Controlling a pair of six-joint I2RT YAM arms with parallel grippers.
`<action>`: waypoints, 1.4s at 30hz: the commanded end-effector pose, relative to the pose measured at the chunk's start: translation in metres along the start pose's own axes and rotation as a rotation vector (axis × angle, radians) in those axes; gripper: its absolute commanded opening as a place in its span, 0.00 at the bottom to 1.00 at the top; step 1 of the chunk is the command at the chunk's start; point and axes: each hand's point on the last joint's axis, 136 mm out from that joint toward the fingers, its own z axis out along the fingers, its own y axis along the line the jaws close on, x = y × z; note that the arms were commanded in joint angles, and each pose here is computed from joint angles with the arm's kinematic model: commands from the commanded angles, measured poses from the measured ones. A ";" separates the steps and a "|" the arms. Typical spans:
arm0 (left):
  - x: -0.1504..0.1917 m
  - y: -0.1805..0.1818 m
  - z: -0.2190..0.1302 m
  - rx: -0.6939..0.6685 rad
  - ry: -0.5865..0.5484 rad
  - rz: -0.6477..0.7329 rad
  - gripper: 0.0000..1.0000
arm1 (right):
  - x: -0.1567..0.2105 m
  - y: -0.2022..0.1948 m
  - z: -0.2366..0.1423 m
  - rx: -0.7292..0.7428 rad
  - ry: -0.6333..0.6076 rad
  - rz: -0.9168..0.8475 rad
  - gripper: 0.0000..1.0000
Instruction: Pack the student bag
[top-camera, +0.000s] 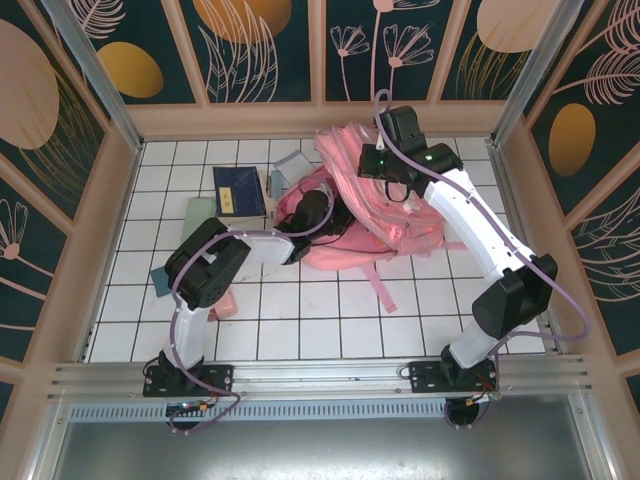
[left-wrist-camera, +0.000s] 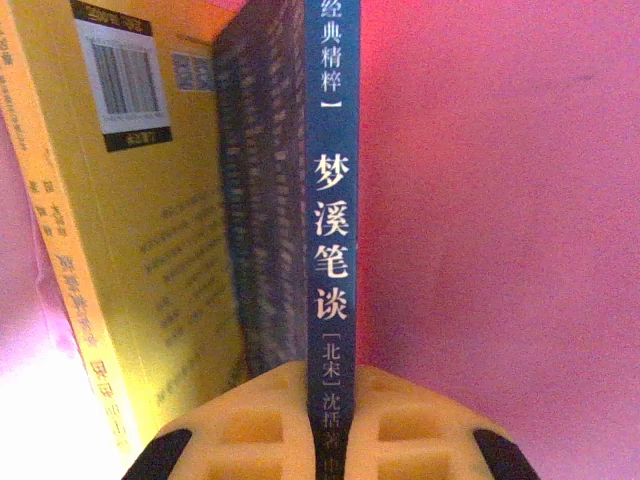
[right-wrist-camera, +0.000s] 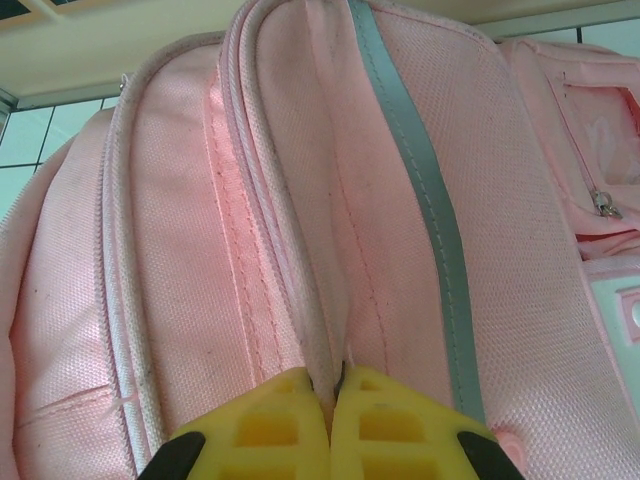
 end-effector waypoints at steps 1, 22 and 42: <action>0.003 0.011 0.011 -0.060 -0.041 0.032 0.00 | -0.043 0.020 -0.043 -0.095 -0.186 0.023 0.00; 0.003 0.016 0.019 -0.288 -0.066 0.113 0.72 | -0.032 0.010 -0.027 -0.074 -0.156 0.046 0.00; -0.064 0.003 -0.141 -0.478 -0.160 0.256 0.81 | 0.049 -0.022 0.031 -0.057 -0.019 0.118 0.00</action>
